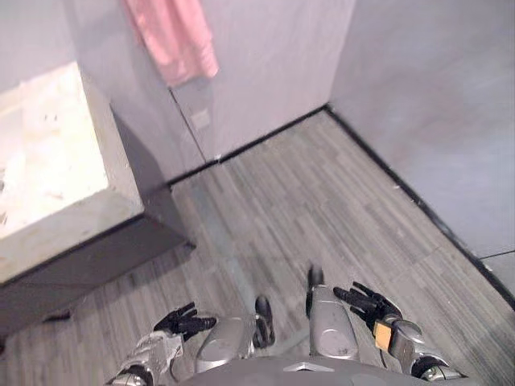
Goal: Organize the bathroom.
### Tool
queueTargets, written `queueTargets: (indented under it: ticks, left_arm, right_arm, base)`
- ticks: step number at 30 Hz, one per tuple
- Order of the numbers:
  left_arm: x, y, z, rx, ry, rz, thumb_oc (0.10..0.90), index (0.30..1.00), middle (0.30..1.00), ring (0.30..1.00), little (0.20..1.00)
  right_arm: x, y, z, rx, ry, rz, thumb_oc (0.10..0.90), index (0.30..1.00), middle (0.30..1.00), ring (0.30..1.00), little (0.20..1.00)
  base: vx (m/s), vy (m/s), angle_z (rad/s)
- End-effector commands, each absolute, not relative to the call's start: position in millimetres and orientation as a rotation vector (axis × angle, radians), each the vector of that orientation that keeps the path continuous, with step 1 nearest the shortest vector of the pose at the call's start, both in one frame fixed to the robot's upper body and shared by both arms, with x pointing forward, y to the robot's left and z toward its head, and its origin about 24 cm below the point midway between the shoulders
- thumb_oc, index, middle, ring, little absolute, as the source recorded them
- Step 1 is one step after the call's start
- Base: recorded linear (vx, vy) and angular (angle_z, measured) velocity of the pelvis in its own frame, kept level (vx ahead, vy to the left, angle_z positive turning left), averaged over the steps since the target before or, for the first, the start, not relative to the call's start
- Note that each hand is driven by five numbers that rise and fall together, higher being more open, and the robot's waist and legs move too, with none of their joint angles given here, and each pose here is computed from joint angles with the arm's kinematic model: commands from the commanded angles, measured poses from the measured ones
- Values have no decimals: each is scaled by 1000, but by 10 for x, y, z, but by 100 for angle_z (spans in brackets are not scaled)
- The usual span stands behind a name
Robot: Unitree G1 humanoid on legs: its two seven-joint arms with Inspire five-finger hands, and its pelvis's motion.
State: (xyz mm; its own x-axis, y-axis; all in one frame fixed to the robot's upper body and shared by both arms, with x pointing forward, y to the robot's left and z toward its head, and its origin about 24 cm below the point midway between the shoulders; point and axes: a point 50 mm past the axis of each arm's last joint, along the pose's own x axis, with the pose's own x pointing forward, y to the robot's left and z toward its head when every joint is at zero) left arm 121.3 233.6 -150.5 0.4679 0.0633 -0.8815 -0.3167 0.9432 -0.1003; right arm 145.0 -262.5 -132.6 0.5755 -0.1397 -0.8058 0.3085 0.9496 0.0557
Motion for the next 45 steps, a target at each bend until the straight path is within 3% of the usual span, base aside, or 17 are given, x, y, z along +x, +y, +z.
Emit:
queueTargets:
  ticks: [1, 3, 7, 16, 27, 30, 39, 45]
  left_arm:
    - [893, 2457, -1531, -282, 1077, 282, 800, 900, 900, 900, 900]
    - [819, 2455, -1550, -276, 1095, 306, 800, 900, 900, 900, 900]
    - [975, 2340, -1545, -317, 1087, 252, 800, 900, 900, 900, 900]
    - [880, 2360, -1582, -360, 1093, 314, 800, 900, 900, 900, 900]
    - [1117, 2437, -1479, -231, 1015, 264, 800, 900, 900, 900, 900]
    - [852, 2442, -1560, -234, 1081, 329, 800, 900, 900, 900, 900]
    - [866, 2613, -1515, -238, 1054, 422, 800, 900, 900, 900, 900]
    - [998, 2671, -1446, -242, 996, 419, 800, 900, 900, 900, 900]
  right_arm:
    - [672, -2466, -1619, 173, 1292, -223, 800, 900, 900, 900, 900]
    - [530, -2365, -1669, 211, 1357, -211, 800, 900, 900, 900, 900]
    - [590, -2266, -1687, 214, 1341, -177, 800, 900, 900, 900, 900]
    - [655, -2424, -1638, 110, 1286, -177, 800, 900, 900, 900, 900]
    - [703, -2559, -1589, 167, 1224, -267, 800, 900, 900, 900, 900]
    - [689, -2455, -1624, 136, 1247, -235, 800, 900, 900, 900, 900]
    - [689, -2377, -1636, 33, 1259, -118, 800, 900, 900, 900, 900]
    - [693, -2359, -1644, 26, 1285, -111, 800, 900, 900, 900, 900]
  base:
    - [377, -315, 70]
    - [499, -459, 25]
    - [347, -325, 48]
    - [347, -244, 19]
    - [243, -81, 44]
    - [483, 124, -60]
    - [209, 82, -111]
    - [286, -269, 71]
